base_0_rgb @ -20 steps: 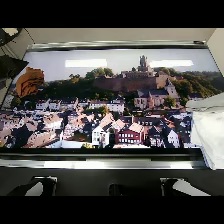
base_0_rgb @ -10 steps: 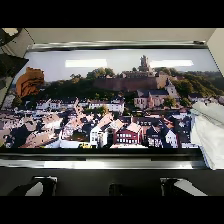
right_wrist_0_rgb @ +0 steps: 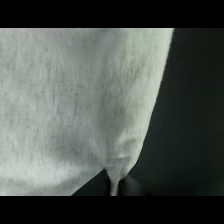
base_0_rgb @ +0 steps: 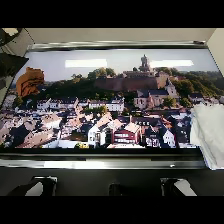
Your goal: Fold the shirts.
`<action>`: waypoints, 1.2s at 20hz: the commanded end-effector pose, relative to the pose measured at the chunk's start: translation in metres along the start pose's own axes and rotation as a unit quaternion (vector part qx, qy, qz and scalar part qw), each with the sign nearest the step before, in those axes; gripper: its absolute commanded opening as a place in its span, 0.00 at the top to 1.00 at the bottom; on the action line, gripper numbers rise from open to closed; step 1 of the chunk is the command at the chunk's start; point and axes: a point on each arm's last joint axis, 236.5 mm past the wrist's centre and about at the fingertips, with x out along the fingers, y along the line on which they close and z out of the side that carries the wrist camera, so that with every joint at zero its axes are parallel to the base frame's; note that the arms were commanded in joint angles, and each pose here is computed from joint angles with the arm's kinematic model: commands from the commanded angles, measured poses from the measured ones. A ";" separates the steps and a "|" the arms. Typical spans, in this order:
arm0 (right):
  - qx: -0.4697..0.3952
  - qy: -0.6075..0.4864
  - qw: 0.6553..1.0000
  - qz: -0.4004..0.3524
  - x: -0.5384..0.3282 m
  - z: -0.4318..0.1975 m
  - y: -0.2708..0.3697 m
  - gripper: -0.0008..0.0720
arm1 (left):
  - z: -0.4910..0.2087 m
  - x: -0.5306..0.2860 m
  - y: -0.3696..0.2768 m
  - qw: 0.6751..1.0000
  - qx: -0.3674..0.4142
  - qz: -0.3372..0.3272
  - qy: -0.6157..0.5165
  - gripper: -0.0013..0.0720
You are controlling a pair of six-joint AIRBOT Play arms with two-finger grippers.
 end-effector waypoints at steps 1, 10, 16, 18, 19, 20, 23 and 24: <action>-0.002 -0.018 1.000 -0.020 0.037 0.003 -0.012 0.91 | 0.000 0.000 0.000 1.000 0.000 0.000 0.000 0.93; -0.157 -0.405 0.895 0.098 -0.213 0.118 0.091 0.13 | 0.050 -0.019 -0.015 0.990 0.114 0.070 -0.033 0.94; -0.418 -0.309 0.792 0.318 -0.256 -0.110 0.310 0.14 | -0.038 0.018 0.080 0.914 0.173 0.303 0.206 0.48; -0.519 -0.174 0.790 0.275 -0.182 -0.206 0.324 0.13 | -0.143 0.011 0.096 0.868 0.124 0.292 0.383 0.14; -0.565 -0.121 0.780 0.240 -0.143 -0.245 0.322 0.12 | -0.185 0.009 0.099 0.854 0.108 0.271 0.431 0.14; -0.594 -0.078 0.773 0.209 -0.111 -0.273 0.315 0.11 | -0.215 0.008 0.098 0.855 0.094 0.252 0.444 0.14; -0.623 -0.009 0.768 0.146 -0.044 -0.319 0.299 0.07 | -0.246 0.003 0.100 0.891 0.069 0.241 0.379 0.14; -0.628 -0.010 0.767 0.133 -0.037 -0.321 0.298 0.01 | -0.247 0.000 0.101 0.897 0.074 0.240 0.363 0.14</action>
